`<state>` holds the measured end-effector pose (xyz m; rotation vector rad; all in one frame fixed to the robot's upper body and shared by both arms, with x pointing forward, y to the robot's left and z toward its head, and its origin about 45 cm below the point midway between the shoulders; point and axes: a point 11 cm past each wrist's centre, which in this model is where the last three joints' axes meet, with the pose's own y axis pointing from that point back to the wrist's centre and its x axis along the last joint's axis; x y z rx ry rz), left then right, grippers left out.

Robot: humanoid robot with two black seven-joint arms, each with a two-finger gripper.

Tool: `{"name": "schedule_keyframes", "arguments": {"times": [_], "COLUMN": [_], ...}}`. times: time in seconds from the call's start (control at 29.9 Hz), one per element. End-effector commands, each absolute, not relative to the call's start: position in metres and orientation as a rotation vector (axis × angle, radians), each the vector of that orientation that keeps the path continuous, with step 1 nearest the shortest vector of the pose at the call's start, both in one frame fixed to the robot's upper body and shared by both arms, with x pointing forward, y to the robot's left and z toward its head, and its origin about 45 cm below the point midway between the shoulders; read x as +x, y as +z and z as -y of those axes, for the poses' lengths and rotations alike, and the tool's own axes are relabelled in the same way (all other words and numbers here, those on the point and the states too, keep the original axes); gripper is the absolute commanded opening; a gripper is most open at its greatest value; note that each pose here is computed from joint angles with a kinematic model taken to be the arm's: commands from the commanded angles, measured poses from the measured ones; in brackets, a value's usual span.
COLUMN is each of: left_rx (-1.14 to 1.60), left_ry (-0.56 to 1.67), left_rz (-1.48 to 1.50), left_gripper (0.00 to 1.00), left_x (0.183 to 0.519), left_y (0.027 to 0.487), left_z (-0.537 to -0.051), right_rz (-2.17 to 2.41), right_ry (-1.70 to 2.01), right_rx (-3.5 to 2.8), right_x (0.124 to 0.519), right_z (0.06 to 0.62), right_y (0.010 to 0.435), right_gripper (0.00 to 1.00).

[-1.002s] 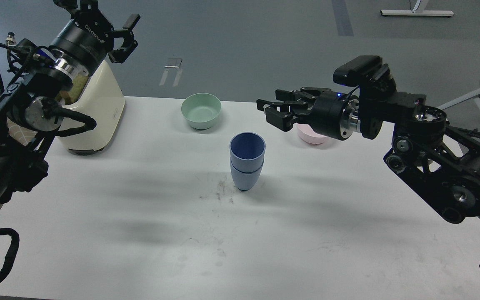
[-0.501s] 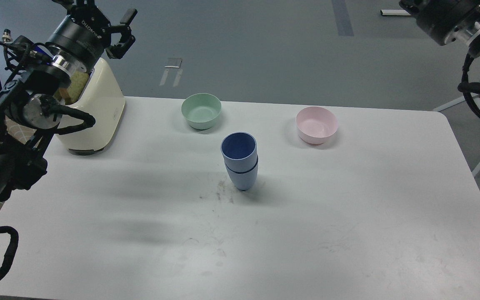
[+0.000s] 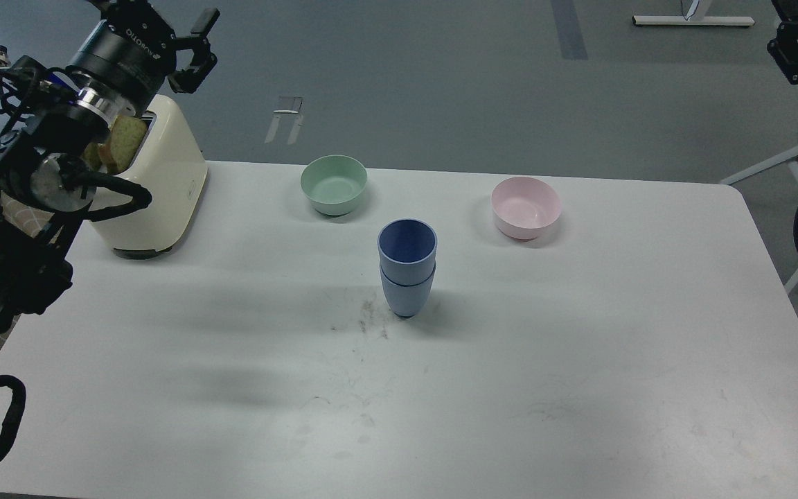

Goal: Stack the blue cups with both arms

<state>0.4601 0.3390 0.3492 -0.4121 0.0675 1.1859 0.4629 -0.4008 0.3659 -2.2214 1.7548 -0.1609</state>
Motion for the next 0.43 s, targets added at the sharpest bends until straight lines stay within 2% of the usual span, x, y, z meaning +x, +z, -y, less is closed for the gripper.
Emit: {"name": "schedule_keyframes", "arguments": {"times": [0.0,0.4], "left_rx": [-0.423,-0.456], "left_ry": [1.187,1.205], "left_rz": [-0.075,-0.068], "left_gripper": [0.98,0.98], "left_x": [0.4604,0.4605], "left_y": [0.3480,0.3551], "left_z": [-0.3376,-0.3460], "right_rz": [-1.744,-1.731], "right_ry": [-0.076,-0.083], "right_rx": [-2.171,-2.172], "right_x": [0.4586,0.4579], "right_z": [0.4071,0.4045], "right_y": [0.3525,0.3548], "right_gripper": [1.00,1.00]}}
